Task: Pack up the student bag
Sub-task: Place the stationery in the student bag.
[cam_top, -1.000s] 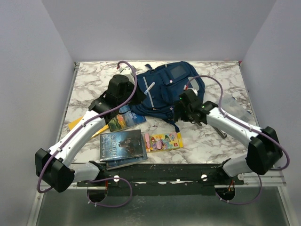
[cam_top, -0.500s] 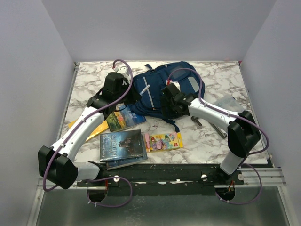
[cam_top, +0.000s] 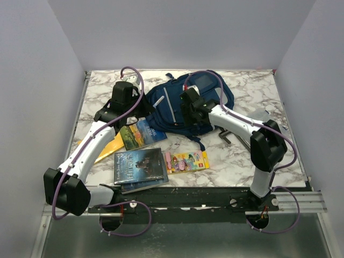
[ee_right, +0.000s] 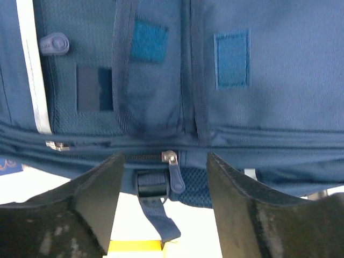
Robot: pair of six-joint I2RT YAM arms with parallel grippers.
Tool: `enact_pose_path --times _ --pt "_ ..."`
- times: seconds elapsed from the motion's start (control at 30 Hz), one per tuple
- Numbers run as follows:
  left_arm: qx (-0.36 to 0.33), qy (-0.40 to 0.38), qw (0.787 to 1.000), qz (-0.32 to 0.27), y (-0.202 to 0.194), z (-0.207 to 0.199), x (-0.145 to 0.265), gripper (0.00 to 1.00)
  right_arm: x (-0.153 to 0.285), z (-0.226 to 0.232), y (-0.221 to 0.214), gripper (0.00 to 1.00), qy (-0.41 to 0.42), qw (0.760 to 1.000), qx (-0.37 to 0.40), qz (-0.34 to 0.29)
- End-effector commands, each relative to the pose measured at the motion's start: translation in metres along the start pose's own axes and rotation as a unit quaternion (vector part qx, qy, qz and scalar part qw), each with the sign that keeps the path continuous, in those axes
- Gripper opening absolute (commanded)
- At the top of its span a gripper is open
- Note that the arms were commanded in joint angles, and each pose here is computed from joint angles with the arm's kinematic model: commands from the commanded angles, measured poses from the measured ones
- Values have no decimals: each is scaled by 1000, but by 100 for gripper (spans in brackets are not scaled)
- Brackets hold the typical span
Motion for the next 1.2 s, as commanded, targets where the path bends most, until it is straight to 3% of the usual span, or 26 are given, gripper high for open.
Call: enact_pose_path --times 0.0,0.3,0.43,0.53,0.7,0.77,0.83,0.97,1.07,1.17 --pt "9 -20 1000 -8 1 -4 14 0 -15 -2 7 61 -31 999 27 16" --pt "18 -35 999 -2 -2 -6 13 0 -17 -20 29 57 -89 995 39 -3" --pt "18 -37 999 2 -3 -6 10 0 -1 -21 36 58 -15 1000 18 -16" --pt "19 -37 999 2 -3 -6 10 0 11 -25 43 65 33 998 -18 -44" --pt "21 -43 999 3 -4 -7 9 0 -4 -42 34 66 -15 1000 -13 -19" --pt "21 -44 999 3 -4 -7 9 0 -4 -32 36 62 20 1000 -17 -2" --pt "22 -45 999 3 -5 -7 9 0 8 -20 45 62 78 996 -32 -27" --pt "22 -48 999 3 -5 -8 8 0 24 -21 63 75 151 983 -82 -64" --pt "23 -52 998 3 -5 -9 9 0 16 -34 70 76 205 968 -136 -50" --pt "23 -53 998 -1 -4 -10 11 0 3 -28 68 73 224 964 -139 -29"
Point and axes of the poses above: each gripper's point midway between its finger pads, its own x axis back along the fingers, its own z axis along the line the jaws close on, y = z × x, the point moved 4 cm from there along x, back along the fingers, and after that the axes turned 6 degrees about -x, right-handed, at the moved point
